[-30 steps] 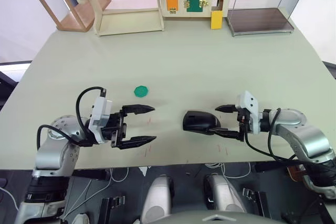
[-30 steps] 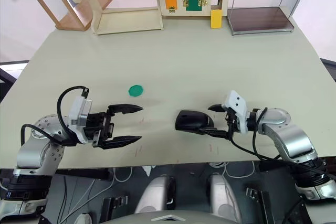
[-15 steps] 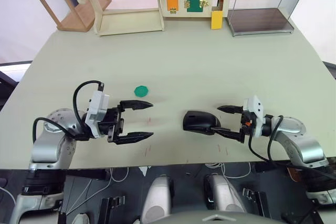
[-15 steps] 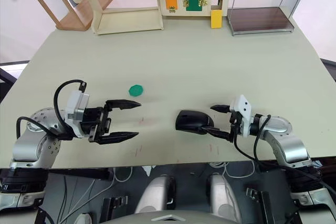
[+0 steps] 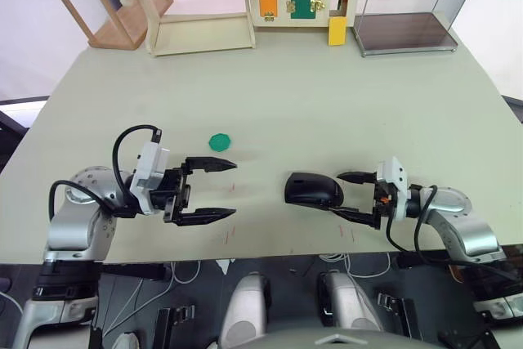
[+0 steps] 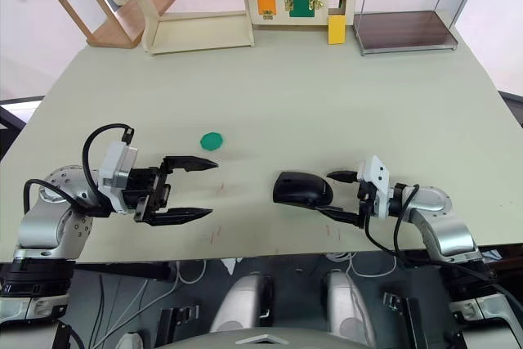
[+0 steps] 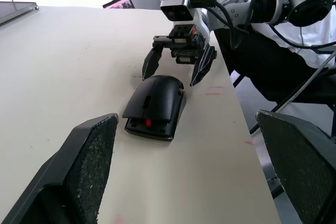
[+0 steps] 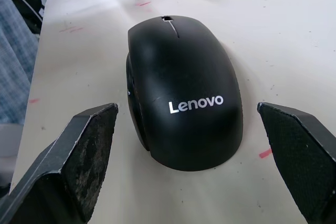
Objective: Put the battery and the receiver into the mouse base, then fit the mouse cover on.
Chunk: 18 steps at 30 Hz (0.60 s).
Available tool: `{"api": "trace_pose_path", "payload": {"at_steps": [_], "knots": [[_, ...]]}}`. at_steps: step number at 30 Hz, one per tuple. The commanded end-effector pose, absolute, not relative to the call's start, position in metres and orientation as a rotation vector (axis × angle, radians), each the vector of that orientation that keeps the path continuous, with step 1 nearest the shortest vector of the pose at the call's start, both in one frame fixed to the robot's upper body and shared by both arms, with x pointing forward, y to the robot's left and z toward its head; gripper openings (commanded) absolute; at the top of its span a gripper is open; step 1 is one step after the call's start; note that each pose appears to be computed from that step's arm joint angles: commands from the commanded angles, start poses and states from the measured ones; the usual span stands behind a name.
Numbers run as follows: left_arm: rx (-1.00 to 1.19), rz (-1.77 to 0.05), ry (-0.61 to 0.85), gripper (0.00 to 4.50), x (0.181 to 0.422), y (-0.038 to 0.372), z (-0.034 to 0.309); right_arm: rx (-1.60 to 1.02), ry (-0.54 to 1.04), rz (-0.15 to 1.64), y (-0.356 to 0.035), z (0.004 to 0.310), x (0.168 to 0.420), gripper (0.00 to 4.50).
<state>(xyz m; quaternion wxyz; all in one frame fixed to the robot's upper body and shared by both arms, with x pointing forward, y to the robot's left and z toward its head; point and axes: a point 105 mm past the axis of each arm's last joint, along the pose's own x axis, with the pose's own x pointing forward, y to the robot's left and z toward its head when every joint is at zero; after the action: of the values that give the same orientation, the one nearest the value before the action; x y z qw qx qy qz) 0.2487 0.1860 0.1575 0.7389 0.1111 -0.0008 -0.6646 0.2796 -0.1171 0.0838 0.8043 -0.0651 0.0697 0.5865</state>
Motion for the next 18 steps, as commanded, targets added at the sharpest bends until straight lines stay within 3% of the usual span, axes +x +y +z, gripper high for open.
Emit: {"api": "trace_pose_path", "payload": {"at_steps": [1, 18], "knots": [[0.282, -1.483, -0.018, 4.5, 0.2453, 0.1875, 0.1636, -0.15, 0.095, 1.27, -0.1119, 0.095, 0.2824, 4.47], [0.274, -1.495, -0.019, 4.5, 0.2448, 0.1861, 0.1643, -0.159, 0.126, 1.29, -0.1119, 0.0914, 0.2783, 4.47]]}}
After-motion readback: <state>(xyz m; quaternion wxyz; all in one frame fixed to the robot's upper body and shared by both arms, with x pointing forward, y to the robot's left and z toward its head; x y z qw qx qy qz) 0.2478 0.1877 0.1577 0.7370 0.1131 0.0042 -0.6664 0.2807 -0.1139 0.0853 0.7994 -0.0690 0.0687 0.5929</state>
